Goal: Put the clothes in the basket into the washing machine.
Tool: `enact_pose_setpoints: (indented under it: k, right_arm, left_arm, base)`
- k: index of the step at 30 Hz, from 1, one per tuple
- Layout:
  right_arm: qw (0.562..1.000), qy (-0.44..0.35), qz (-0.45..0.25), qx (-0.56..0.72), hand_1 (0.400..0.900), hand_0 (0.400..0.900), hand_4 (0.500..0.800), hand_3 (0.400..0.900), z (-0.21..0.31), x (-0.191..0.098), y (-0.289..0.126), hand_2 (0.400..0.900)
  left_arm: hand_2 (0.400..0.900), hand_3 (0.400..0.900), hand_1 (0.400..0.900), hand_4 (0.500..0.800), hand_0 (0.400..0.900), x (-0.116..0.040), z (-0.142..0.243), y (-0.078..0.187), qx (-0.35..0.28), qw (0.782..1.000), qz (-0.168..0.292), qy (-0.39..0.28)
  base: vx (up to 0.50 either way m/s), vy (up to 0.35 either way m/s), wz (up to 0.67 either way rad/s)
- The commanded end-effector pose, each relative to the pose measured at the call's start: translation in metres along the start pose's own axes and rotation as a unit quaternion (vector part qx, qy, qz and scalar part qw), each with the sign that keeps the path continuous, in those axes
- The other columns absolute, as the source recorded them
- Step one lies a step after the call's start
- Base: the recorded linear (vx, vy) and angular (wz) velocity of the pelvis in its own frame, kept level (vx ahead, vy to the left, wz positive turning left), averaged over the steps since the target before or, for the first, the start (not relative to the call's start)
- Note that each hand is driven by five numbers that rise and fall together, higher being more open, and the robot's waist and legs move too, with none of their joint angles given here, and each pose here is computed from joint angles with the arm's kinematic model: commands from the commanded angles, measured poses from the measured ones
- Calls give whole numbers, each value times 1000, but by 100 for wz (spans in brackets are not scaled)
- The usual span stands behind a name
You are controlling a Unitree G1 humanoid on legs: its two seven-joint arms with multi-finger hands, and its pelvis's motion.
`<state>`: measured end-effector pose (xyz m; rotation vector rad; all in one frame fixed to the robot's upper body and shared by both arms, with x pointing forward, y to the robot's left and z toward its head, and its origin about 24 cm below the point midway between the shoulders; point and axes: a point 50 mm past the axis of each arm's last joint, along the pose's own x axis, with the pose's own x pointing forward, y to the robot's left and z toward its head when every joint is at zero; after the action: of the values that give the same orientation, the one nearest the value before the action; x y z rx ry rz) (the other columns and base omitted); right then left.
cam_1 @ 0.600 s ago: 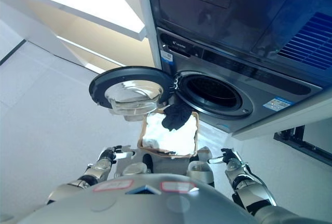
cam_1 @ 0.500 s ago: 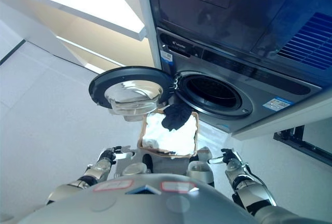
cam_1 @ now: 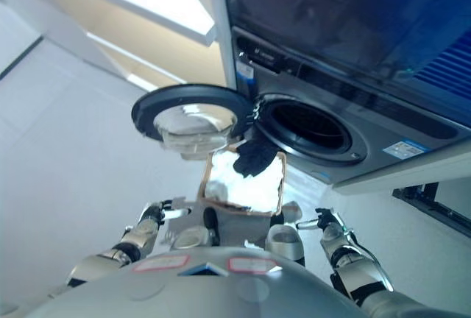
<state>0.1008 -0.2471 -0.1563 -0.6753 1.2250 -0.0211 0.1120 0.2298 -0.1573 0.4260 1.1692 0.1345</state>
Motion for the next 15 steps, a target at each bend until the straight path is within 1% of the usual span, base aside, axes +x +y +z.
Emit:
enact_pose_setpoints:
  k: [1, 4, 6, 7, 8, 9, 12, 13, 15]
  right_arm:
    - [982, -139, -96, -84, 900, 900, 800, 900, 80, 2, -54, 900]
    - [954, -213, -146, -153, 900, 900, 800, 900, 125, -8, -82, 900]
    - [936, -245, -184, -171, 900, 900, 800, 900, 146, -16, -103, 900]
    - [919, -272, -210, -194, 900, 900, 800, 900, 166, -24, -115, 900]
    - [919, -272, -210, -194, 900, 900, 800, 900, 167, -24, -116, 900]
    - [896, -314, -235, -209, 900, 900, 800, 900, 186, -37, -126, 900]
    - [852, -383, -282, -221, 900, 900, 800, 900, 225, -67, -154, 900]
    - [847, -388, -291, -220, 900, 900, 800, 900, 228, -71, -160, 900]
    - [825, -413, -320, -217, 900, 900, 800, 900, 247, -89, -178, 900]
  left_arm:
    - [900, 900, 900, 800, 900, 5, 28, 27, 6, 998, 53, -40]
    - [900, 900, 900, 800, 900, 6, 49, 36, 4, 995, 67, -76]
    - [900, 900, 900, 800, 900, 6, 59, 40, -1, 993, 78, -90]
    - [900, 900, 900, 800, 900, 6, 66, 43, -8, 991, 84, -100]
    - [900, 900, 900, 800, 900, 6, 66, 43, -8, 991, 84, -100]
    - [900, 900, 900, 800, 900, 5, 73, 43, -14, 990, 89, -112]
    - [900, 900, 900, 800, 900, 4, 81, 42, -30, 987, 92, -127]
    - [900, 900, 900, 800, 900, 3, 81, 41, -33, 987, 91, -128]
    - [900, 900, 900, 800, 900, 3, 89, 41, -42, 985, 95, -136]
  base:
    - [-113, 105, 15]
    - [-142, 23, 54]
    - [-75, -104, 66]
    - [-32, -95, 38]
    - [-25, -153, 46]
    - [-76, -133, 42]
    - [-66, -169, 51]
    - [-9, -158, 49]
    - [-62, -169, 56]
